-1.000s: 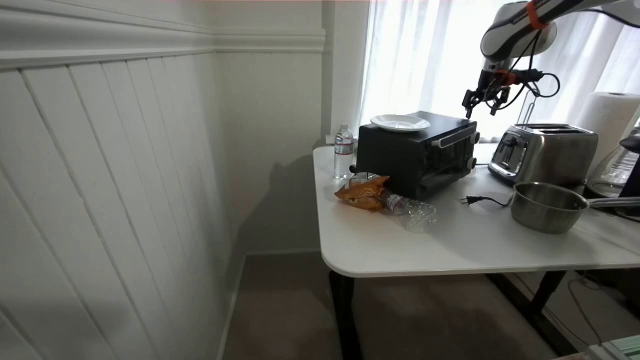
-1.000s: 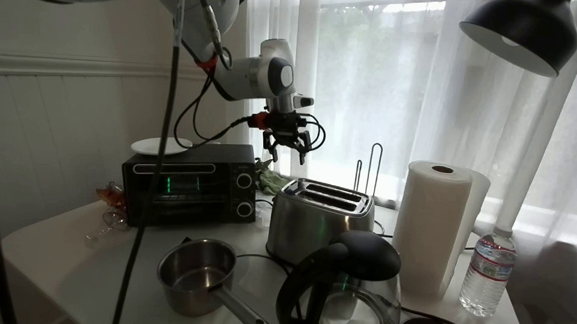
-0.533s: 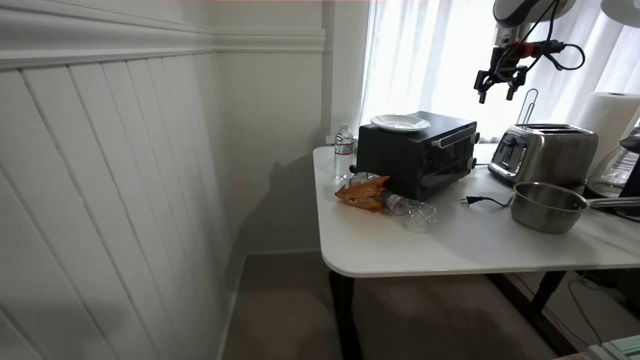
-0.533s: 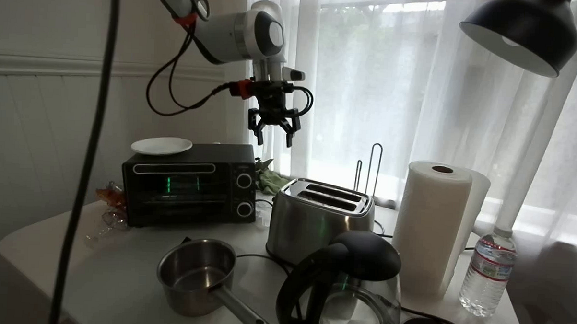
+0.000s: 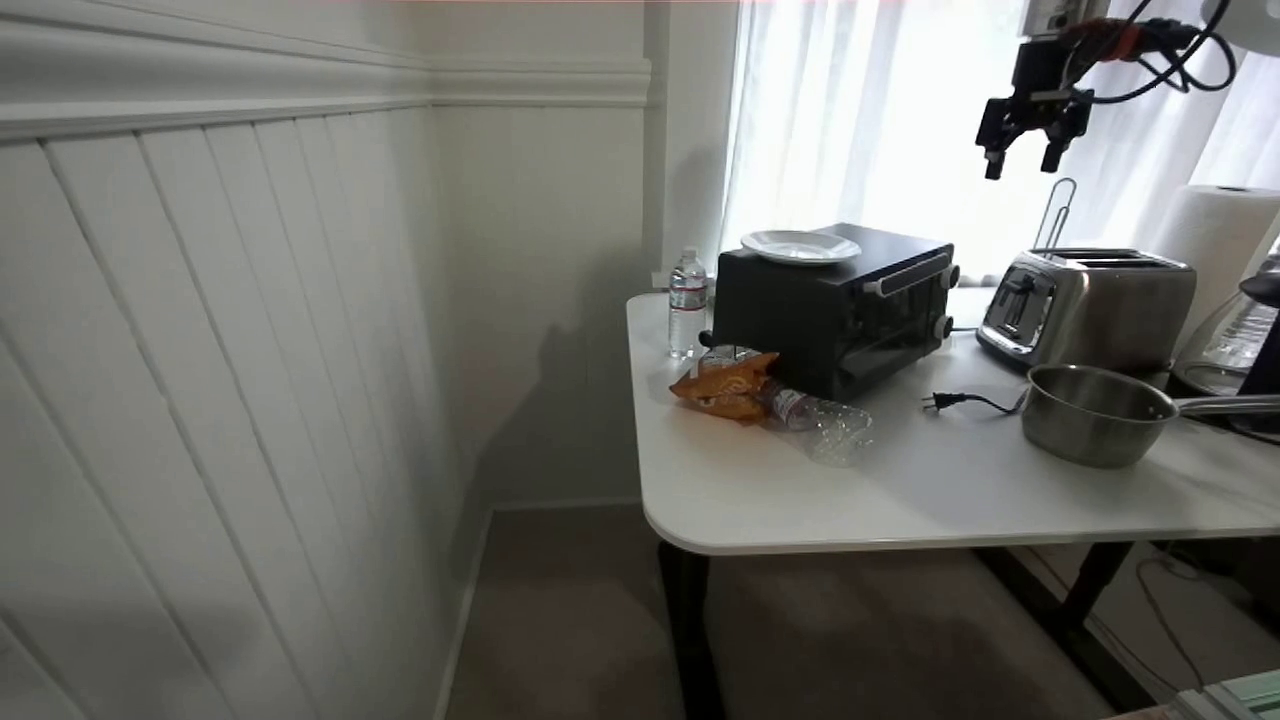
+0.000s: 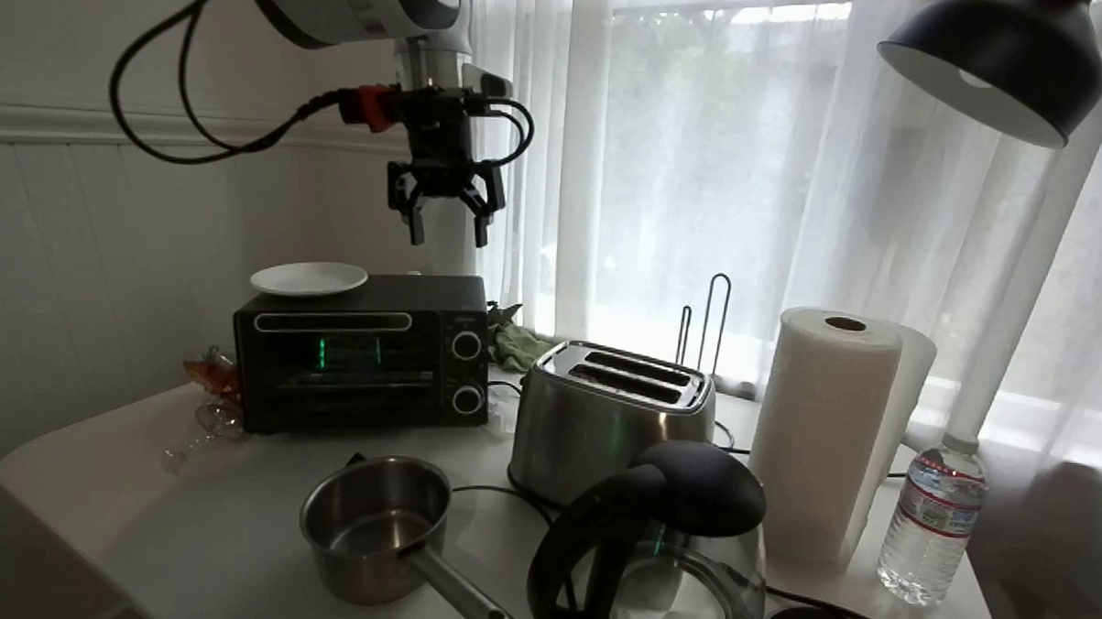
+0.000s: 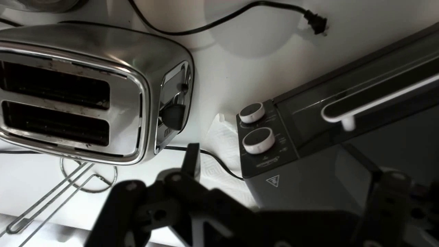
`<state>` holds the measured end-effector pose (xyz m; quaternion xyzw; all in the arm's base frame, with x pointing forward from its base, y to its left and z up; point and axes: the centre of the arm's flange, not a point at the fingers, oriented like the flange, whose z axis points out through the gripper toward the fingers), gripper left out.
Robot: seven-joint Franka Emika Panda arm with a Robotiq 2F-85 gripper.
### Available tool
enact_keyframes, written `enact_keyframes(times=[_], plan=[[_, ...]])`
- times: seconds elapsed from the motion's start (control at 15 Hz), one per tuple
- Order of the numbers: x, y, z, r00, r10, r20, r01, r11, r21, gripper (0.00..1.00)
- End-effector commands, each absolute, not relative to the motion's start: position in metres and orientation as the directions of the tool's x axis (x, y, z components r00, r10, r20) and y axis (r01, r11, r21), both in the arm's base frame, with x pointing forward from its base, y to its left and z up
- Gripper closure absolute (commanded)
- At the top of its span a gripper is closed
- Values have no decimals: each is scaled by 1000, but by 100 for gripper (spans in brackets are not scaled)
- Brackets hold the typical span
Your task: Pick up the toy car from the silver pot and put it on the table to the right of the black oven
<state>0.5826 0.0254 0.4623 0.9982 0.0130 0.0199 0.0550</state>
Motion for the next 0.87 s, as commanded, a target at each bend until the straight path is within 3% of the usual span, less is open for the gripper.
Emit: enact_keyframes(times=[0.0, 0.47, 0.53, 0.8], plan=[[504, 38, 475, 988, 96, 122, 83, -990, 112, 0], [437, 35, 486, 944, 209, 256, 179, -975, 134, 0], [473, 43, 483, 964, 152, 218, 124, -983, 134, 0], [453, 39, 486, 953, 191, 235, 159, -976, 145, 0]])
